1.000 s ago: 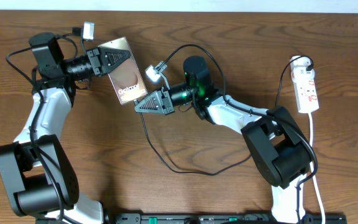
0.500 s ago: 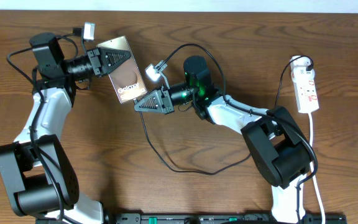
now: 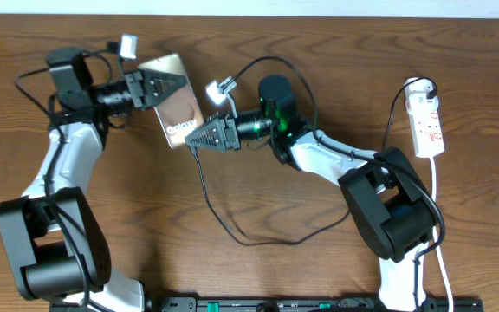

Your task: Plug charger to phone and switch on socket

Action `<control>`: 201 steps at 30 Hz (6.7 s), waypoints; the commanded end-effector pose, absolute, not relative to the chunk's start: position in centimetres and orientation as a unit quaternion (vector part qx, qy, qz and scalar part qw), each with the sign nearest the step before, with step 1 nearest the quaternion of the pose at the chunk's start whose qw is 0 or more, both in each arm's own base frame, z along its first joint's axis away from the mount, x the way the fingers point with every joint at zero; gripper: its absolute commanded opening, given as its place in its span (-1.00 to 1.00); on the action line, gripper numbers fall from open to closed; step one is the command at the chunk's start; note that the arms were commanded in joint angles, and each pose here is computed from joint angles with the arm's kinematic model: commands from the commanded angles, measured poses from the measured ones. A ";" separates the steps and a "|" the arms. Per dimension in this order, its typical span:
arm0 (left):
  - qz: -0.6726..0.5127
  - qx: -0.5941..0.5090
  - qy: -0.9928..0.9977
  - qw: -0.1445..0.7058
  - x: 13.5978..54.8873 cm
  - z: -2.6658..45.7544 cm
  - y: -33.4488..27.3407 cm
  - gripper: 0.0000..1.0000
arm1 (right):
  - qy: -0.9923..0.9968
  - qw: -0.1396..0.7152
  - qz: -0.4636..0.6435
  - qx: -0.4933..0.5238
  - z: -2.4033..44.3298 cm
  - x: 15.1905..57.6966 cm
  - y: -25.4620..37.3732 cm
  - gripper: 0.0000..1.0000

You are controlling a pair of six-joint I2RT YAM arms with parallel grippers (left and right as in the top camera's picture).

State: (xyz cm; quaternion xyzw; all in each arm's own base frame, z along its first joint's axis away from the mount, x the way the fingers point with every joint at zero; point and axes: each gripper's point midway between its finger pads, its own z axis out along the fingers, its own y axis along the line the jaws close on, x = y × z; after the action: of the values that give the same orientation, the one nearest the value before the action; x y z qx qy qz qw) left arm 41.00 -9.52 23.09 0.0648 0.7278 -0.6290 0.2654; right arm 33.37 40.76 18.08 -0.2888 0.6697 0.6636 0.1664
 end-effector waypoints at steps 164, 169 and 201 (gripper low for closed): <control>-0.190 -0.432 0.881 0.033 31.8 -0.3 5.7 -0.18 | 0.669 0.186 0.657 -0.294 19.1 33.7 41.3 0.98; -0.190 -0.432 0.881 0.032 31.8 -0.3 5.7 -0.17 | 0.669 0.186 0.657 -0.294 19.1 33.7 41.3 0.98; -0.224 -0.322 0.897 0.202 34.0 10.5 5.2 0.81 | 0.810 0.118 0.544 -0.186 10.1 36.2 36.4 0.99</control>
State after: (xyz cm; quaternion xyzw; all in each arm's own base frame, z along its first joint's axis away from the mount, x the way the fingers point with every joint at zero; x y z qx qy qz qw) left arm 33.95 5.88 7.86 -0.3577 0.8950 -0.2084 0.1663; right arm 34.13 37.75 10.45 -0.1964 0.7895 0.5762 0.0789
